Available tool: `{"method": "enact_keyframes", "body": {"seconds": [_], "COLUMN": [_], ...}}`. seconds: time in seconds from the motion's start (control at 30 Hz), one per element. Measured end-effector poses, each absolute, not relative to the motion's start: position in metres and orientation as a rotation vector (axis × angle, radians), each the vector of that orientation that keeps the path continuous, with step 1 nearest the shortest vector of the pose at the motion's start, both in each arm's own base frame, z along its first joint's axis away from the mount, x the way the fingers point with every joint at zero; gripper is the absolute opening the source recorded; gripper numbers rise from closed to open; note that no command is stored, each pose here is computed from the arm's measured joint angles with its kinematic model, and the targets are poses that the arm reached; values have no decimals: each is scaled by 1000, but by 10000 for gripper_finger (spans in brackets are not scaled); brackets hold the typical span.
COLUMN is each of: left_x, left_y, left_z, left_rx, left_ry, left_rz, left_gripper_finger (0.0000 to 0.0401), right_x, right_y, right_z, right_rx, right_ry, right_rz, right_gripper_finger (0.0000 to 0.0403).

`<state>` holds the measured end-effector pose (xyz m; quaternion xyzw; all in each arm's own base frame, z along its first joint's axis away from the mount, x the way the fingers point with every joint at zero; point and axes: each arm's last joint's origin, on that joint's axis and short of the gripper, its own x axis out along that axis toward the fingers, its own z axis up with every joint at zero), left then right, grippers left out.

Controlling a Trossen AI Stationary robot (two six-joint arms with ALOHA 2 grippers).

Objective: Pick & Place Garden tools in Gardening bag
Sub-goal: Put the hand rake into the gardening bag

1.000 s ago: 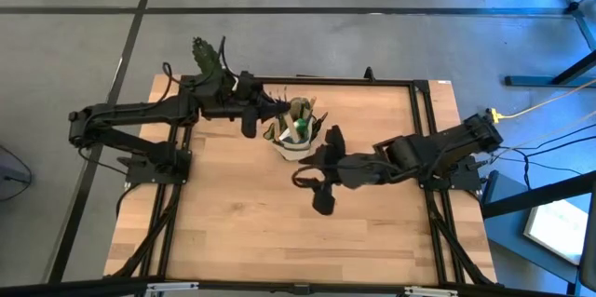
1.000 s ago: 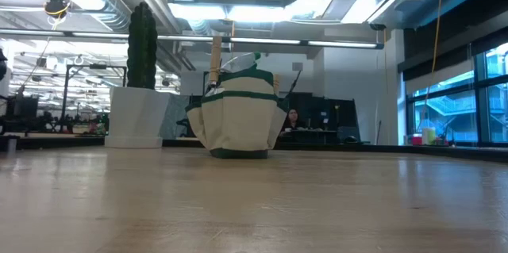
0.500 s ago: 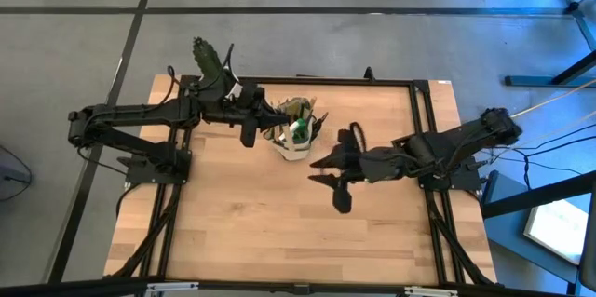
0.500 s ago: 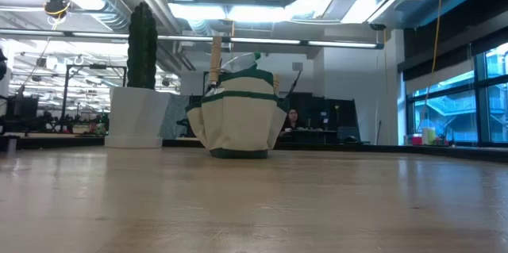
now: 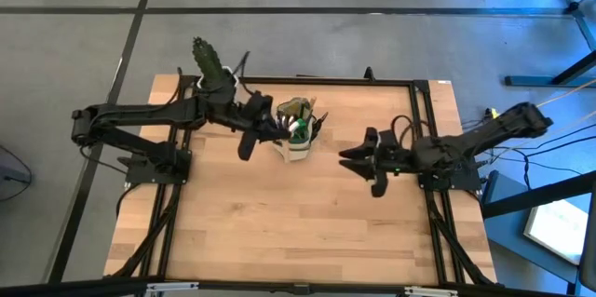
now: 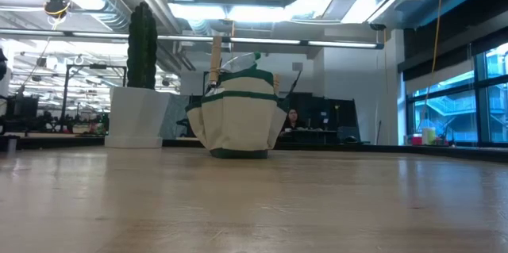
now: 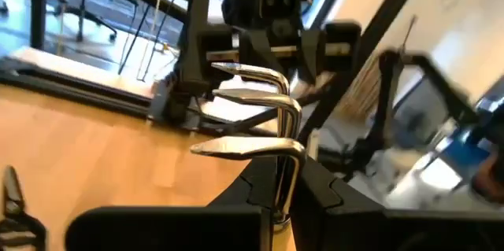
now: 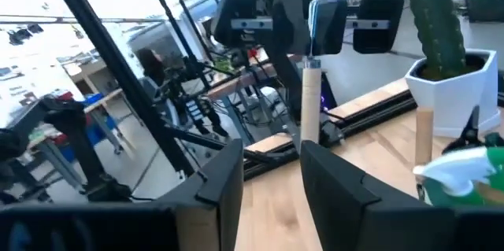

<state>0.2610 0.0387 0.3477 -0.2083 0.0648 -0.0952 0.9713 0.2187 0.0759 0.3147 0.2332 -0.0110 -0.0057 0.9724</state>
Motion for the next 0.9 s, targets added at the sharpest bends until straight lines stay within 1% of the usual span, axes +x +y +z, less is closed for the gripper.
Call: {"method": "enact_keyframes", "body": {"seconds": [0.07,0.17,0.3,0.37,0.6,0.83,0.9], "left_x": [266,275,293,302,336,337,335], "left_y": [39,39,45,51,58,61,59], "left_z": [341,326,301,286,254,256,262], "left_rx": [-346,-179,-91,-88,-81,-98,-121], "left_ry": [156,217,307,354,312,291,281], "left_rz": [-196,-214,-205,-184,-177,-95,-21], "left_gripper_finger": [8,9,9,9,8,8,8], "right_x": [213,209,210,210,211,211,211], "right_y": [74,72,70,69,69,69,70], "right_z": [314,318,322,321,318,318,318], "right_rx": [479,487,494,517,558,581,580], "right_ry": [-37,-57,-68,-63,-38,-30,-26], "right_rz": [-8,-4,-10,-17,-15,13,15], "right_gripper_finger": [130,130,130,130,130,130,130]}}
